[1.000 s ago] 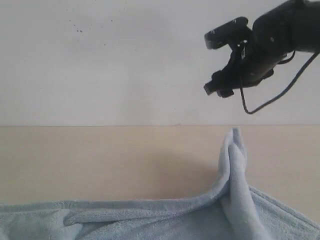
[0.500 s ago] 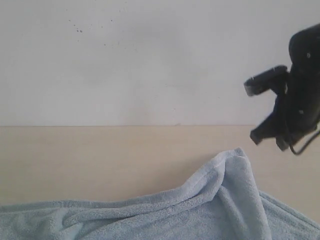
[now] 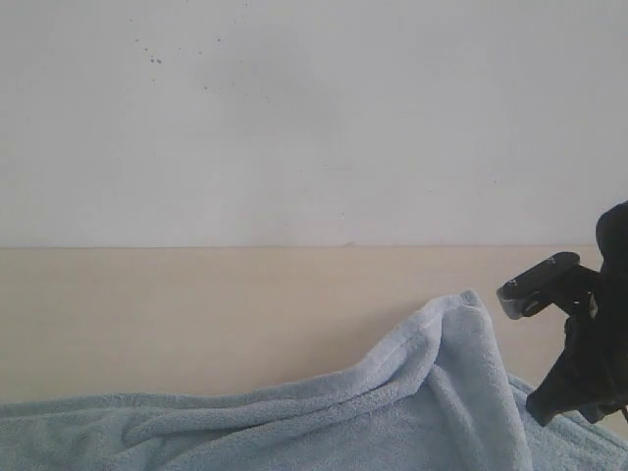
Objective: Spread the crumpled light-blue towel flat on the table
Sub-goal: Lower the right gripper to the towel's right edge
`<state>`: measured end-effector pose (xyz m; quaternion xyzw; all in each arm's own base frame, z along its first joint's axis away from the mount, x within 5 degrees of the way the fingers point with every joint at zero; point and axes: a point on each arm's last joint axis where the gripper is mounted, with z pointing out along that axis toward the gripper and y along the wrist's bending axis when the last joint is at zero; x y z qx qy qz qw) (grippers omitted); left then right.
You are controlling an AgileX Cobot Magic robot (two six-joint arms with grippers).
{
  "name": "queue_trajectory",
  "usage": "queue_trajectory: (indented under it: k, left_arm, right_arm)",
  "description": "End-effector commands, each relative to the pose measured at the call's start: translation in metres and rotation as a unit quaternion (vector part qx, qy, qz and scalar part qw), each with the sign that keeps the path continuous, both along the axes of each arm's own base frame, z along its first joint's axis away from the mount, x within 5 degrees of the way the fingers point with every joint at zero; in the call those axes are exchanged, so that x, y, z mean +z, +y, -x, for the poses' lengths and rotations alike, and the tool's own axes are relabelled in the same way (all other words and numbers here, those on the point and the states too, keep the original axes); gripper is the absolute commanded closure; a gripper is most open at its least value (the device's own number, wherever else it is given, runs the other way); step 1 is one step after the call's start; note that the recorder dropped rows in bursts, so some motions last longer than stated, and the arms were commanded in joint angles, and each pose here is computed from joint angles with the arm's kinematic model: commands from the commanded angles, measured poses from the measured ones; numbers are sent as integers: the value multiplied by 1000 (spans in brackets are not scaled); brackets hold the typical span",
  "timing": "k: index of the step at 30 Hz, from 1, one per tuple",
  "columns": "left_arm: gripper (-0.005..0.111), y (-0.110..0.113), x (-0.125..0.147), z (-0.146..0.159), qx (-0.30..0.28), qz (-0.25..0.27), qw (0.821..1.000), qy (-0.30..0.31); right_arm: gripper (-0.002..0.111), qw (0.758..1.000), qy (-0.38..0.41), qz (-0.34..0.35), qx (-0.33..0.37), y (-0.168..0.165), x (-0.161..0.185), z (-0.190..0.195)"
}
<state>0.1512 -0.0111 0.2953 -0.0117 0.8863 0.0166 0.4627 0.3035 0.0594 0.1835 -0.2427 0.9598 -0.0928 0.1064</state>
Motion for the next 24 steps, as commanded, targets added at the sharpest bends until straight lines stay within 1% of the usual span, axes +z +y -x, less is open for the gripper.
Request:
queue_trajectory:
  k: [1,5,9,16,24]
  left_arm:
    - [74,-6,-2,3,-31,11,999,12]
    - [74,-8,-3,3,-32,24,999,16]
    - [74,-9,-3,4,-30,39,999,19]
    - [74,-9,-4,4,-40,22,999,23]
    - [74,-9,-4,4,-43,17,999,23]
  right_arm:
    - [99,1000,-24,-6,9,-2,-6,1]
    - [99,999,-50,3,18,-4,-10,-2]
    - [99,999,-22,24,24,-6,-30,-6]
    - [99,999,17,27,14,-7,-60,-9]
    - [99,1000,8,17,12,-5,-66,-12]
